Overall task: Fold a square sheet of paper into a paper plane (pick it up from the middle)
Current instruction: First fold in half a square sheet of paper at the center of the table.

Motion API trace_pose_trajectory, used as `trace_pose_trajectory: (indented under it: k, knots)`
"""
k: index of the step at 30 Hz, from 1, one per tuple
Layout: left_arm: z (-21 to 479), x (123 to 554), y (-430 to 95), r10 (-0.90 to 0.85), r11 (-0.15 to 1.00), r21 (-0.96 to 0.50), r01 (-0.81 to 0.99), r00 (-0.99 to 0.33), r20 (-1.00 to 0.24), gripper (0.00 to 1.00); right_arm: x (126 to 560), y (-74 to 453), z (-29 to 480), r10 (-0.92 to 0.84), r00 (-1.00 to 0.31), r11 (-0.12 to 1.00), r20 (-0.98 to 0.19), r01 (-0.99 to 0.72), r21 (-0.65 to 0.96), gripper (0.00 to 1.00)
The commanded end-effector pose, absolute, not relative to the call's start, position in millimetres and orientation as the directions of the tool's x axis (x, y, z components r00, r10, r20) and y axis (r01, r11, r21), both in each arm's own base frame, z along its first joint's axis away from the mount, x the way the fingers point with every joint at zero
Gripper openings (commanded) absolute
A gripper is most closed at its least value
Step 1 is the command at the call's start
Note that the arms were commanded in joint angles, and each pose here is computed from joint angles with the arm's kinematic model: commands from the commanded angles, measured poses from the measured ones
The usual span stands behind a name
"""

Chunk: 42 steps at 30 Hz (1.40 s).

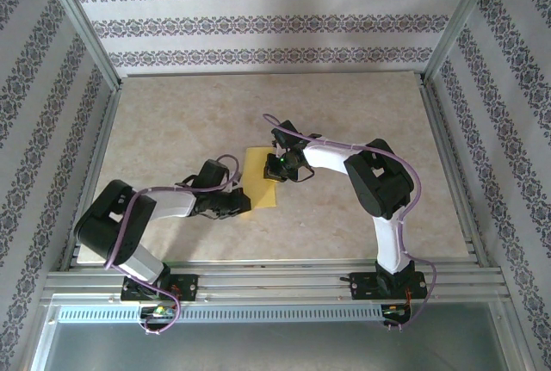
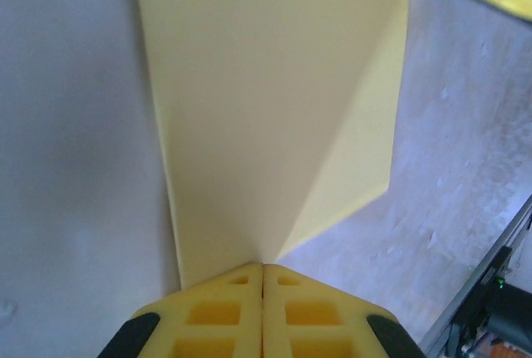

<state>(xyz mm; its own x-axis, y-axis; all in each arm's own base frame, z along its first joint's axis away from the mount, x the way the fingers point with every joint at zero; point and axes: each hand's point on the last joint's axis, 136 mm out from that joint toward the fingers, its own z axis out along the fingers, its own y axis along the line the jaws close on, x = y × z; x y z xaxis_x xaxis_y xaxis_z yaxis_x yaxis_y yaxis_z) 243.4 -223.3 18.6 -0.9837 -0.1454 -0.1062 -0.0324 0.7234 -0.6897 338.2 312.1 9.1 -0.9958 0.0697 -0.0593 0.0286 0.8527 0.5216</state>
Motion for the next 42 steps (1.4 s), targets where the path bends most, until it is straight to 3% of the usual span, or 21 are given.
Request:
trace_pose_trajectory:
  k: [1, 6, 15, 23, 42]
  knots:
    - [40, 249, -220, -0.119, 0.754, -0.657, 0.022, -0.979, -0.168, 0.09, 298, 245, -75, 0.123, -0.99, 0.966, 0.075, 0.137, 0.22, 0.11]
    - [81, 301, -222, -0.175, 0.74, -0.669, 0.07, -0.941, -0.291, 0.09, 288, 241, -70, 0.058, -0.995, 0.973, 0.087, 0.076, 0.218, 0.11]
    - [68, 356, -236, -0.155, 0.737, -0.673, 0.067, -0.952, -0.265, 0.09, 271, 228, -61, -0.022, -0.991, 0.96, 0.129, 0.015, 0.28, 0.1]
    - [56, 379, -243, -0.153, 0.707, -0.703, 0.073, -0.955, -0.253, 0.09, 274, 230, -65, -0.019, -0.983, 0.943, 0.181, 0.043, 0.331, 0.1]
    - [22, 390, -230, -0.132, 0.719, -0.693, 0.053, -0.968, -0.211, 0.09, 271, 220, -66, -0.005, -0.98, 0.965, 0.201, 0.048, 0.257, 0.11]
